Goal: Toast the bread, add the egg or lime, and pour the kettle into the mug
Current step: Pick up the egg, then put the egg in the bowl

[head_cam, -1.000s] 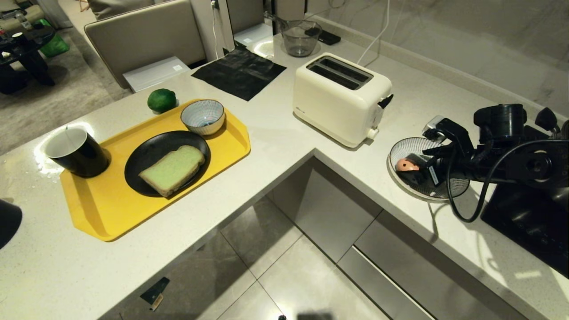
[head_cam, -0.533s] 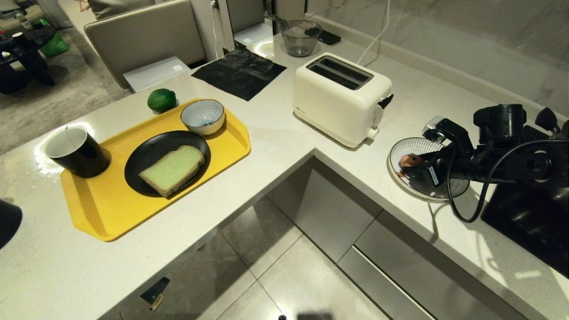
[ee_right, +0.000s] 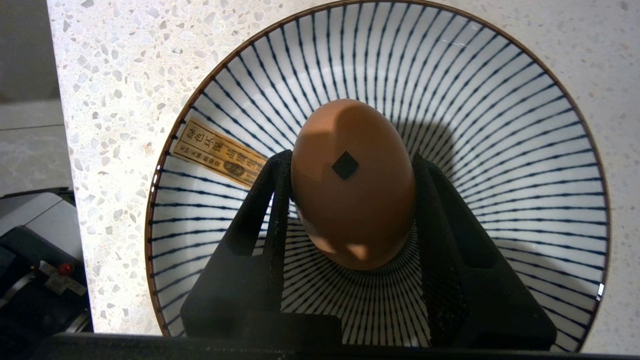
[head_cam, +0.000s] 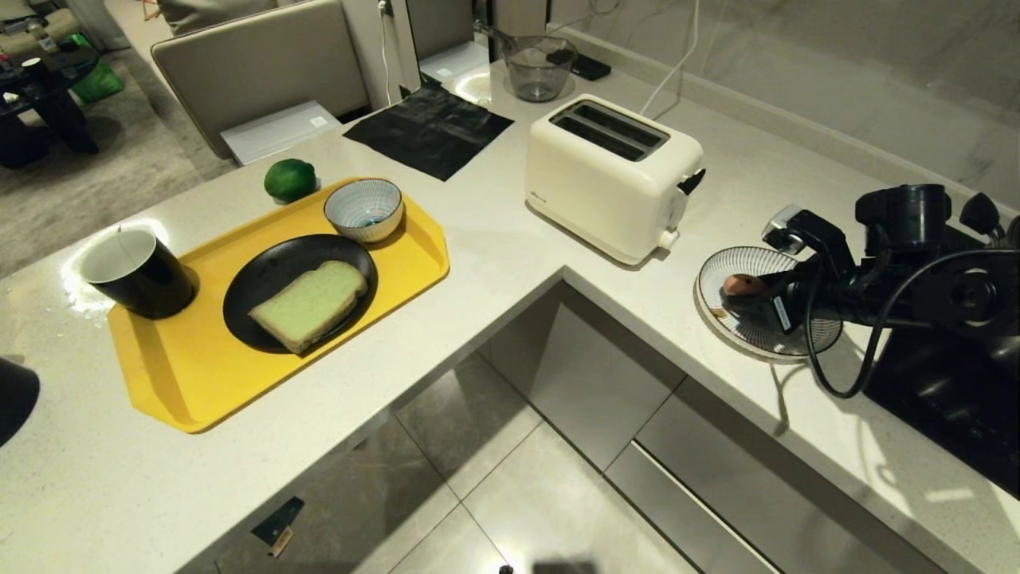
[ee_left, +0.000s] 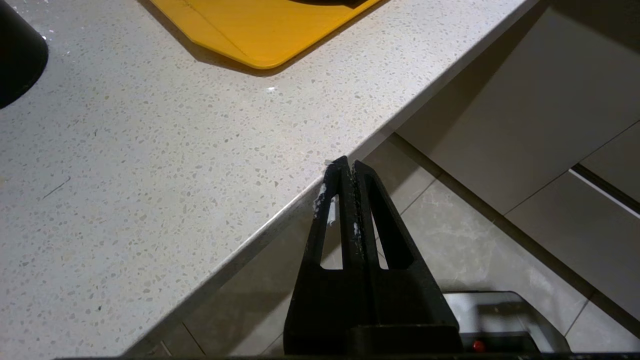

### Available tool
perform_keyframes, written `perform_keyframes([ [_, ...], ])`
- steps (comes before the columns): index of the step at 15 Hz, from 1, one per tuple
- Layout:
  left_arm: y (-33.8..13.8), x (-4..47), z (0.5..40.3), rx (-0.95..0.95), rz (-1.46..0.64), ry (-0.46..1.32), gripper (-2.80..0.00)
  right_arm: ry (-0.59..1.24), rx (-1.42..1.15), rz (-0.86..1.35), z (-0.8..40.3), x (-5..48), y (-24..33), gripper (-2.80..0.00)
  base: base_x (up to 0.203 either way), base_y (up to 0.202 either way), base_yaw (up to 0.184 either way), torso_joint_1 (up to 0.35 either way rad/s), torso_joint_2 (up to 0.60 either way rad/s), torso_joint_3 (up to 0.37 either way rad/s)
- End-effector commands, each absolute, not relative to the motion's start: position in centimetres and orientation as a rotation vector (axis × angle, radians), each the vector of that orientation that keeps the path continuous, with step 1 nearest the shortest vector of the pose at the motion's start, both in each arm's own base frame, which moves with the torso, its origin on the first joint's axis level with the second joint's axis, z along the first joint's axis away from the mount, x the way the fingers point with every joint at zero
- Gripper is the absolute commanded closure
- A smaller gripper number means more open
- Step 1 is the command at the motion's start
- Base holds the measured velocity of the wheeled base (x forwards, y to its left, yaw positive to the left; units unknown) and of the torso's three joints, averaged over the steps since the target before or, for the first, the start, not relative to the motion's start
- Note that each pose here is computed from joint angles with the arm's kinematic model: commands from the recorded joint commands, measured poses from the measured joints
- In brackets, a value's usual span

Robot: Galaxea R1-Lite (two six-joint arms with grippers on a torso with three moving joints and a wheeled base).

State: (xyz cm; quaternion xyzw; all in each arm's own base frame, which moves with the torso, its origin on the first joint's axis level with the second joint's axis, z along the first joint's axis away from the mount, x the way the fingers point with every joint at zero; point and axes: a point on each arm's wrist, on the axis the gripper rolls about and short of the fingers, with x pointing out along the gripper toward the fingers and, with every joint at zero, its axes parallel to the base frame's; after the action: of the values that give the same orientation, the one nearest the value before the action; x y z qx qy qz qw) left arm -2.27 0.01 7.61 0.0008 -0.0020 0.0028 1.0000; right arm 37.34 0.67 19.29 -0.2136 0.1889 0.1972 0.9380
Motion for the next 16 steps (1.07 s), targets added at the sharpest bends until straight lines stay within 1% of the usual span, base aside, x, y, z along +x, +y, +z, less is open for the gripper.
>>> perform_keyframes([
  [1,0.0,-2.3,7.6,0.002,0.006,-0.005,0.00,0.365,-0.441,0.399,20.1,36.8,0.6,0.00,0.000,0.000,0.000,0.000,0.00,0.000],
  [6,0.0,-2.3,7.6,0.002,0.006,-0.005,0.00,0.320,-0.453,0.385,22.0,34.9,0.6,0.00,0.000,0.000,0.000,0.000,0.00,0.000],
  [11,0.0,-2.3,7.6,0.002,0.006,-0.005,0.00,0.274,-0.417,0.352,24.4,31.3,0.6,0.00,0.000,0.000,0.000,0.000,0.00,0.000],
  [16,0.0,-2.3,7.6,0.002,0.006,-0.006,0.00,0.179,-0.306,0.217,28.3,26.8,-0.6,0.00,0.000,0.000,0.000,0.000,0.00,0.000],
])
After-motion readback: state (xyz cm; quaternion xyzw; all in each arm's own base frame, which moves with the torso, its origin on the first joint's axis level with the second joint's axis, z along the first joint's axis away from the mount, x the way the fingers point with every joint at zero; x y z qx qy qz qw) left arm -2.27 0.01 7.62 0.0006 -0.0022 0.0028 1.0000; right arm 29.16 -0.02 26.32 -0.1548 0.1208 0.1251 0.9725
